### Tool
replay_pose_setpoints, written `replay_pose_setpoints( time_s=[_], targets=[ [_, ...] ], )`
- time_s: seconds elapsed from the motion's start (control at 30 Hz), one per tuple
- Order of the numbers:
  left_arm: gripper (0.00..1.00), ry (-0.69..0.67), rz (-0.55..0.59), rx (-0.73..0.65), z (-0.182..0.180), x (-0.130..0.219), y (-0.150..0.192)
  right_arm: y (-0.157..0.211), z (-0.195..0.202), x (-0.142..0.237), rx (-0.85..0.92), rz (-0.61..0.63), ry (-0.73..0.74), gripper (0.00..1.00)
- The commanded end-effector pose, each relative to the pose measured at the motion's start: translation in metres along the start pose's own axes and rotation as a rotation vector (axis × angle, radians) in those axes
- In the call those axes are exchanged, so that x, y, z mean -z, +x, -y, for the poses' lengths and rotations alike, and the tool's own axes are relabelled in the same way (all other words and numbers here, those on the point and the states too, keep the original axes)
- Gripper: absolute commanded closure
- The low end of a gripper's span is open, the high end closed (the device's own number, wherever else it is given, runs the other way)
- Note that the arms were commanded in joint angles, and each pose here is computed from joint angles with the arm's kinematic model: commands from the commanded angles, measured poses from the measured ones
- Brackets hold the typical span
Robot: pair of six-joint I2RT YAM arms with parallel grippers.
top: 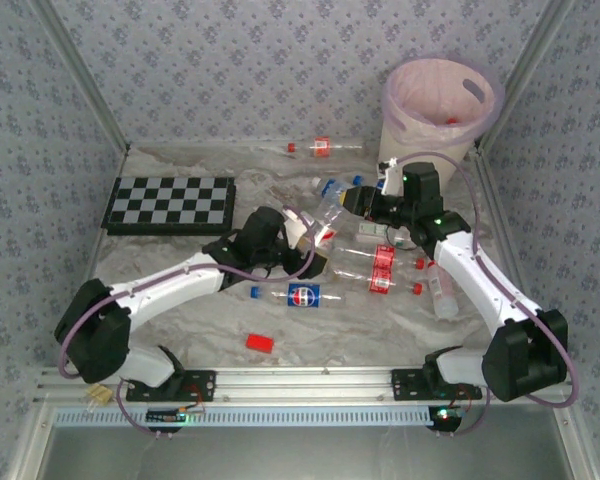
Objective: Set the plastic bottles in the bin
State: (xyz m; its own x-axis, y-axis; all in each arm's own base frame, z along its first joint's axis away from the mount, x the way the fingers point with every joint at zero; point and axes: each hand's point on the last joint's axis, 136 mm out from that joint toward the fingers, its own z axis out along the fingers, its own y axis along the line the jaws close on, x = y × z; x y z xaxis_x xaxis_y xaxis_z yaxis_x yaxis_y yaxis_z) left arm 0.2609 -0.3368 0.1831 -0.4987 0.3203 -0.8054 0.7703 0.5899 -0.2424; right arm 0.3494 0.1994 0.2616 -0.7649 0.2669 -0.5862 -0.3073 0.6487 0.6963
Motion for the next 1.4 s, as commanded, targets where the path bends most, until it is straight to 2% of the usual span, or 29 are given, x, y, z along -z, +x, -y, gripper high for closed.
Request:
replay_pose_setpoints(
  time_s=[0.0,0.07,0.23,0.33,0.4,0.5,0.6,0.73,0.83,1.03,1.17,1.27,1.37],
  targets=[
    [0.04,-0.004,0.082,-0.031,0.007,0.017,-0.023,-0.024,-0.018,0.014,0.084,0.057,0.009,0.53],
    [0.01,-0.01,0.094,-0.025,0.006,0.022,-0.022,-0.034,-0.019,0.024,0.127,0.081,0.048,0.53],
    [0.0,-0.046,0.072,-0.011,0.002,0.036,-0.012,-0.096,-0.043,0.076,0.276,0.25,0.16,0.52],
    [0.0,-0.064,0.041,-0.022,0.0,0.042,-0.005,-0.144,-0.044,0.114,0.373,0.415,0.293,0.53],
    [0.0,-0.067,0.011,-0.024,0.0,0.045,0.001,-0.181,-0.048,0.143,0.458,0.567,0.37,0.54],
    [0.0,-0.103,-0.042,-0.002,-0.003,0.047,0.01,-0.226,-0.053,0.181,0.547,0.787,0.453,0.62],
    [0.0,-0.14,-0.073,-0.002,-0.003,0.052,0.017,-0.263,-0.056,0.206,0.617,0.906,0.555,0.59],
    [0.0,-0.164,-0.06,0.021,-0.004,0.057,0.021,-0.305,-0.046,0.217,0.695,0.991,0.713,0.59],
    [0.0,-0.194,-0.056,0.039,-0.009,0.06,0.026,-0.334,-0.033,0.215,0.717,0.988,0.796,0.59],
    [0.0,-0.235,-0.047,0.061,-0.015,0.068,0.026,-0.37,0.033,0.169,0.655,0.769,0.934,0.59],
    [0.0,-0.467,-0.098,0.137,-0.046,0.097,0.028,-0.37,0.087,0.125,0.598,0.624,0.997,0.59],
    [0.0,-0.473,-0.14,0.137,-0.044,0.114,0.035,-0.366,0.114,0.098,0.587,0.572,1.016,0.59],
    [0.0,-0.444,-0.123,0.175,-0.039,0.123,0.046,-0.36,0.14,0.078,0.556,0.529,1.02,0.6]
  ],
)
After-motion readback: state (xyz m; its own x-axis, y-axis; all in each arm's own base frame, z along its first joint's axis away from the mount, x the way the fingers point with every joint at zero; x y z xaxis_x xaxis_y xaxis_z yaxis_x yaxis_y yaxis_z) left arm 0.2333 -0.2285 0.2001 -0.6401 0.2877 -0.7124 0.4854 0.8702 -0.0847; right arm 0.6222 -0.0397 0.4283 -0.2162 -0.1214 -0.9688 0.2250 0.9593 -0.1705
